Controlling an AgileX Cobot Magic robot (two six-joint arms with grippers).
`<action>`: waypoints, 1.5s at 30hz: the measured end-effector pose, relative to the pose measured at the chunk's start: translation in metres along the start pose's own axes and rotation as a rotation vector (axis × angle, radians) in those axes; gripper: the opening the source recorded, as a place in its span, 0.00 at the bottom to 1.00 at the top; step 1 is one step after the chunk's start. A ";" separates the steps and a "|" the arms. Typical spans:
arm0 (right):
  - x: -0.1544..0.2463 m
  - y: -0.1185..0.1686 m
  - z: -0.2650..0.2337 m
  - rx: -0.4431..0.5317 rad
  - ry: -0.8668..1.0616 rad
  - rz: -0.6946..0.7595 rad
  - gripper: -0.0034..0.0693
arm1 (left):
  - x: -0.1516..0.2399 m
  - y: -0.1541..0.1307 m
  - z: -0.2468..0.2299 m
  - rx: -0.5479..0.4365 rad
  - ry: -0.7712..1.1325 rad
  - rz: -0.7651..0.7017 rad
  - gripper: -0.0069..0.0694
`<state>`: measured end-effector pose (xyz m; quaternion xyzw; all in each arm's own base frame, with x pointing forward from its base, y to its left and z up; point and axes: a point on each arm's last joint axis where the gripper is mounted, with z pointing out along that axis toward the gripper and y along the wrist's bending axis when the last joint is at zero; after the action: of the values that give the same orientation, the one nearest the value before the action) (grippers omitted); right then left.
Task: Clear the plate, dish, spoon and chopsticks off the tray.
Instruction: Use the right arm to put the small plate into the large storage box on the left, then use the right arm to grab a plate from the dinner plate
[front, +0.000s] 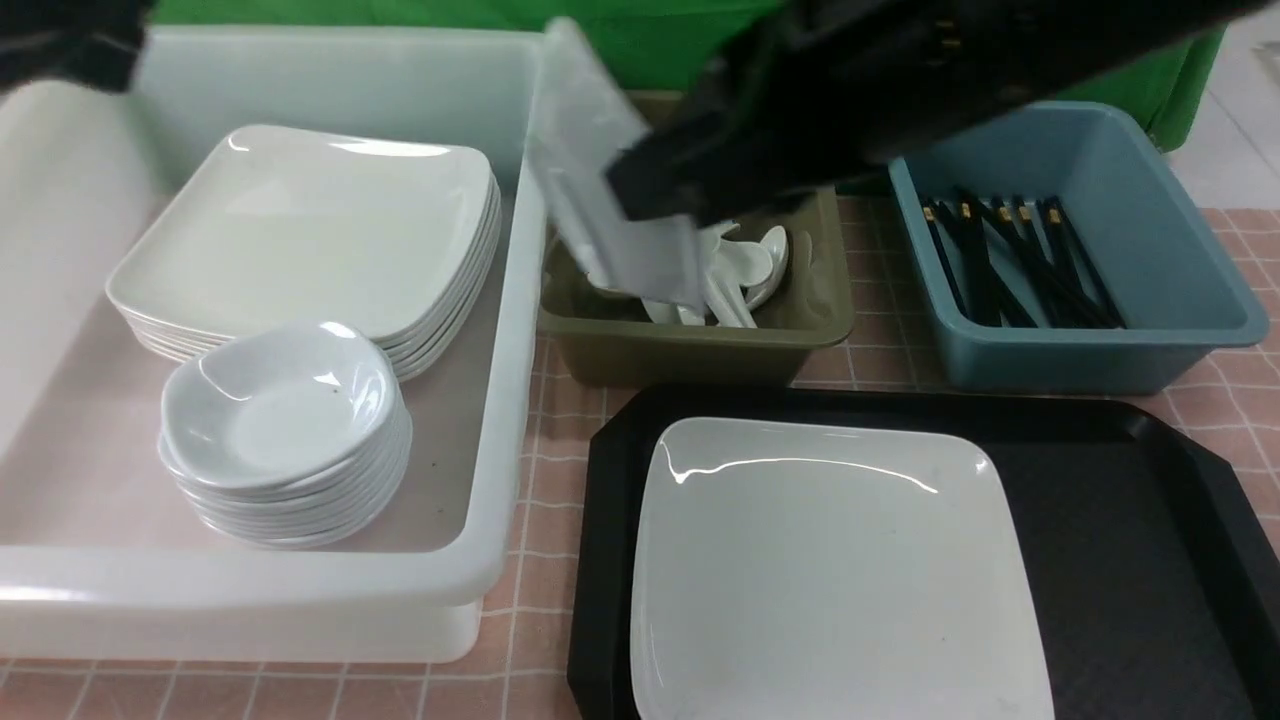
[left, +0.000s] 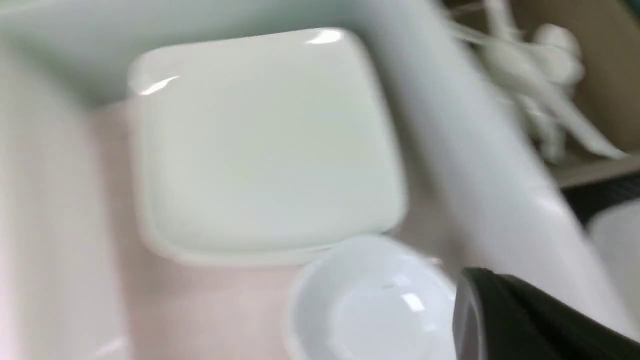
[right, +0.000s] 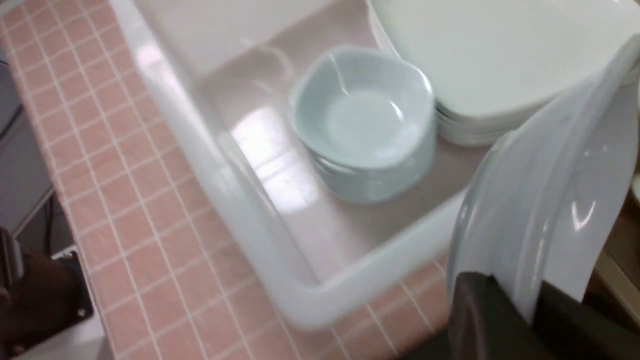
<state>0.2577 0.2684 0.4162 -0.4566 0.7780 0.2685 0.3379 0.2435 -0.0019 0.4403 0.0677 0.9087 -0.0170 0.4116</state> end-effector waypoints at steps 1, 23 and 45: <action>-0.008 0.004 0.025 -0.022 0.004 -0.023 0.16 | 0.007 0.015 -0.009 -0.051 -0.007 -0.055 0.09; -0.011 0.007 0.208 -0.040 0.068 -0.154 0.57 | 0.027 0.027 -0.033 0.037 -0.085 -0.240 0.09; 0.070 -0.114 -0.053 0.316 0.342 0.460 0.09 | 0.063 -0.104 0.012 0.477 0.055 0.177 0.09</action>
<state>0.3199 0.1425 0.3826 -0.2494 0.9382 0.1333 0.1996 0.1970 -0.0993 0.3825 0.2425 0.8805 -0.1929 0.3588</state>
